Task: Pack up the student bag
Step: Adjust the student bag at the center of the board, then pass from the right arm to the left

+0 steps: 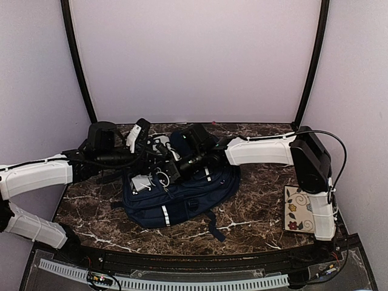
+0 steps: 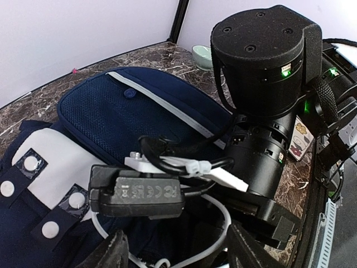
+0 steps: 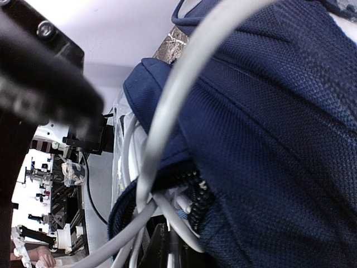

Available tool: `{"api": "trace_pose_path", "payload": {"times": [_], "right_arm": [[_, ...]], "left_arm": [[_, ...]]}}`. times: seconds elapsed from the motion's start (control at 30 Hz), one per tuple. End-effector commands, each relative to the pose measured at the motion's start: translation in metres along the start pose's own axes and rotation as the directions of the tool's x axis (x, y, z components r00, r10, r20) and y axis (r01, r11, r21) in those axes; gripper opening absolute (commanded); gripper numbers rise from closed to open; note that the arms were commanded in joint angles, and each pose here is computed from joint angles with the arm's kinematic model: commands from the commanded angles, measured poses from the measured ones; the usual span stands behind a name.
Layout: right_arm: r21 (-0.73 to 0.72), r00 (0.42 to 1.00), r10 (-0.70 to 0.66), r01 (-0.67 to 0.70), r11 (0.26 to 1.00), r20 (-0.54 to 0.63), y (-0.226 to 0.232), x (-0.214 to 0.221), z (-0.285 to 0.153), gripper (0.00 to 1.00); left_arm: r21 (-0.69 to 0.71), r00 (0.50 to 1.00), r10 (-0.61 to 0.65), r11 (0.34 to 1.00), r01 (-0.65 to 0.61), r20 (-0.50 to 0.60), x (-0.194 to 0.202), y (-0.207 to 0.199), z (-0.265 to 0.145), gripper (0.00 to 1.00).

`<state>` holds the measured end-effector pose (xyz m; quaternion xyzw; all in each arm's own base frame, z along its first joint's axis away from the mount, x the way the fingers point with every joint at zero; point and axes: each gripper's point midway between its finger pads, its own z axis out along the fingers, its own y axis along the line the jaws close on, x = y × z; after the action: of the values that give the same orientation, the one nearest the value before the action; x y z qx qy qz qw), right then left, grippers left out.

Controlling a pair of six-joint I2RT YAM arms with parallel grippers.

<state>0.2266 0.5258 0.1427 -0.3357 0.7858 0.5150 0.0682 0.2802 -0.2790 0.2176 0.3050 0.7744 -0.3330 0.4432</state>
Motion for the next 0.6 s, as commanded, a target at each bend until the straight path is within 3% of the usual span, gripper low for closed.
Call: {"api": "trace_pose_path", "payload": {"times": [0.0, 0.27, 0.3, 0.4, 0.43, 0.57], "right_arm": [[0.11, 0.984, 0.131, -0.118, 0.987, -0.12, -0.044, 0.052, 0.019, 0.0], [0.112, 0.985, 0.126, -0.113, 0.987, -0.116, -0.041, 0.051, 0.017, 0.0], [0.112, 0.985, 0.126, -0.113, 0.987, -0.116, -0.041, 0.051, 0.017, 0.0], [0.111, 0.986, 0.124, -0.111, 0.988, -0.115, -0.04, 0.051, 0.016, 0.0], [0.112, 0.986, 0.123, -0.11, 0.988, -0.114, -0.039, 0.05, 0.015, 0.0], [0.116, 0.991, 0.093, -0.082, 0.99, -0.091, -0.029, 0.044, 0.005, 0.14]], "left_arm": [[0.03, 1.0, -0.007, 1.0, 0.007, 0.0, 0.006, -0.004, -0.004, 0.6], [0.095, 0.997, -0.045, 0.994, 0.051, -0.06, 0.026, -0.01, 0.007, 0.58], [0.093, 0.997, -0.044, 0.994, 0.049, -0.056, 0.026, -0.009, 0.006, 0.51], [0.06, 0.999, -0.035, 0.998, 0.035, 0.001, 0.017, -0.005, 0.002, 0.09], [0.051, 0.999, -0.033, 0.998, 0.031, 0.027, 0.013, -0.005, -0.001, 0.01], [0.049, 0.997, -0.007, 0.999, 0.003, 0.073, 0.01, -0.008, -0.011, 0.0]]}}
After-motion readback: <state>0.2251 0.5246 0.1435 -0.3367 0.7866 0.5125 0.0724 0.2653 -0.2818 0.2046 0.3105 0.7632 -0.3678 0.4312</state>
